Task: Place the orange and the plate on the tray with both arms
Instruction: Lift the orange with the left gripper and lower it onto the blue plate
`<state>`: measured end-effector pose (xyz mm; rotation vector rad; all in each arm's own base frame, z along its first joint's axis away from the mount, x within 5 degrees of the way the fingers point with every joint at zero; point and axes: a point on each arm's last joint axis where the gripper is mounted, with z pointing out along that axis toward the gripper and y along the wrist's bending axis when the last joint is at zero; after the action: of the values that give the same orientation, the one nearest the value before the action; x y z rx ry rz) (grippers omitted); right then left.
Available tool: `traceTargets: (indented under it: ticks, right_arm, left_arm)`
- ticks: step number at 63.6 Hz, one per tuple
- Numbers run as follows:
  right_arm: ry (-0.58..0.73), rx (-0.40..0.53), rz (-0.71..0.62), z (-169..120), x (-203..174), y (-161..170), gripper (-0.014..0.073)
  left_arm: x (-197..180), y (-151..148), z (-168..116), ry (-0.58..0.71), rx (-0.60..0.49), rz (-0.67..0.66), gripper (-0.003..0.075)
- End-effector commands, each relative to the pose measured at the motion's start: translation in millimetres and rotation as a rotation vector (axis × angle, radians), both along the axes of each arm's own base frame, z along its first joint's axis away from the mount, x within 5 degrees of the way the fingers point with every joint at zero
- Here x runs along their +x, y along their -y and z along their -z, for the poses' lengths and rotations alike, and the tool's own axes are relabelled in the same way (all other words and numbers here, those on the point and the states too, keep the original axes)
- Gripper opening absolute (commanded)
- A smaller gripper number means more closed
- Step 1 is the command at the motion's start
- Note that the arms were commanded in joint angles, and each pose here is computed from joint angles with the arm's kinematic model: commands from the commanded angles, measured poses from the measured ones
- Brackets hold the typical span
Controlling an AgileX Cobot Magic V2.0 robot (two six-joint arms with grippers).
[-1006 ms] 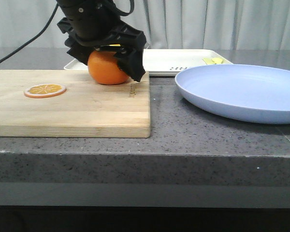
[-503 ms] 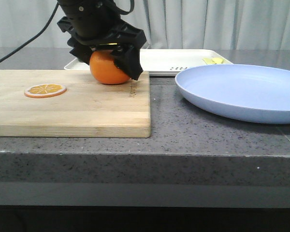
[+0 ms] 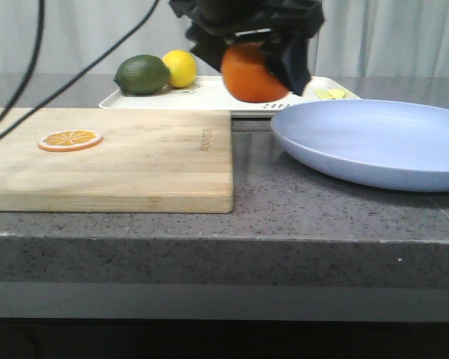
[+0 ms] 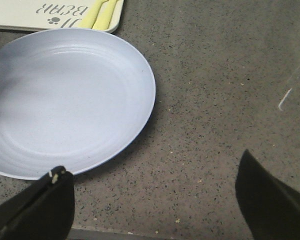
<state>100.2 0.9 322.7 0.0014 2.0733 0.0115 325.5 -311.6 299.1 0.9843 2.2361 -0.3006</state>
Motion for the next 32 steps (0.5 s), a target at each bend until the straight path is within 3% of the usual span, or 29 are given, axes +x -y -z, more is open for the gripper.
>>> traceTargets:
  ticks: [1,26,32]
  right_arm:
    - [0.092,-0.022,-0.006,-13,5,0,0.0657]
    - [0.092,-0.022,-0.006,-13,5,0,0.0657]
    - [0.092,-0.022,-0.006,-13,5,0,0.0657]
  left_arm:
    - [-9,19,-32,0.092,-0.104,0.042,0.0422]
    - [-18,84,-11,0.096,-0.118,0.146,0.0424]
    - [-20,92,-10,0.099,-0.123,0.157,0.0472]
